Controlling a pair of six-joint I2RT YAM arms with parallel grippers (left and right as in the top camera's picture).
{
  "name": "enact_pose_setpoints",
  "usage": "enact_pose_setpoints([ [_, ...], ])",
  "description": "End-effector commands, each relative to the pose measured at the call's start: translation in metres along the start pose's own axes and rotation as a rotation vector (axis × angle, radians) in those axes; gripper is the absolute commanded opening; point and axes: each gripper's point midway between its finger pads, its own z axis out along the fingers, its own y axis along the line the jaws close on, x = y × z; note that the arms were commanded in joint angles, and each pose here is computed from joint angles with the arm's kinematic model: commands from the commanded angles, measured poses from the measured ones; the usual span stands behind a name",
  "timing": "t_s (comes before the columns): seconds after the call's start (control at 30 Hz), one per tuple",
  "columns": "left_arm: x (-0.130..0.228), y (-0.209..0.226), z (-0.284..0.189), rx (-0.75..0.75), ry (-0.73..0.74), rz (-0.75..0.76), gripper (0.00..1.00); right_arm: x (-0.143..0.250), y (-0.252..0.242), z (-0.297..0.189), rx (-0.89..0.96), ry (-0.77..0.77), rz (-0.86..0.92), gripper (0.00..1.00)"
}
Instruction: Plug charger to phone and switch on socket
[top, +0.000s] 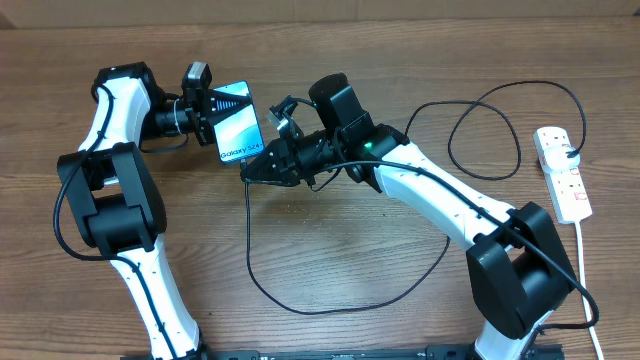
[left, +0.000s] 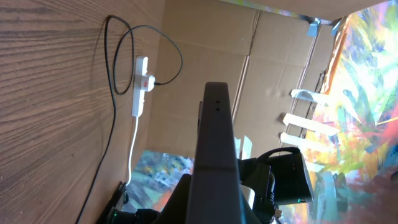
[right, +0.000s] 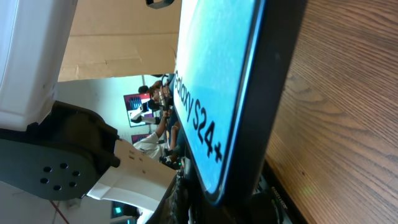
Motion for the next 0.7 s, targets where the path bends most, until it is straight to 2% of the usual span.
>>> enact_pose_setpoints([
  [0.0,0.0014,-0.0144,0.0024,0.025,-0.004,0.029,0.04,-0.0083,0.0006,-0.0089,0.004,-0.037,-0.014,0.04],
  [0.47,0.0014,-0.0144,0.0024,0.025,-0.004,0.029,0.04,-0.0143,-0.0054,-0.0151,0.022,-0.063,0.007,0.04],
  [0.67,0.0013,-0.0143,0.0024,0.025,-0.003,0.029,0.04,-0.0061,-0.0002,-0.0127,-0.005,-0.019,0.005,0.04],
])
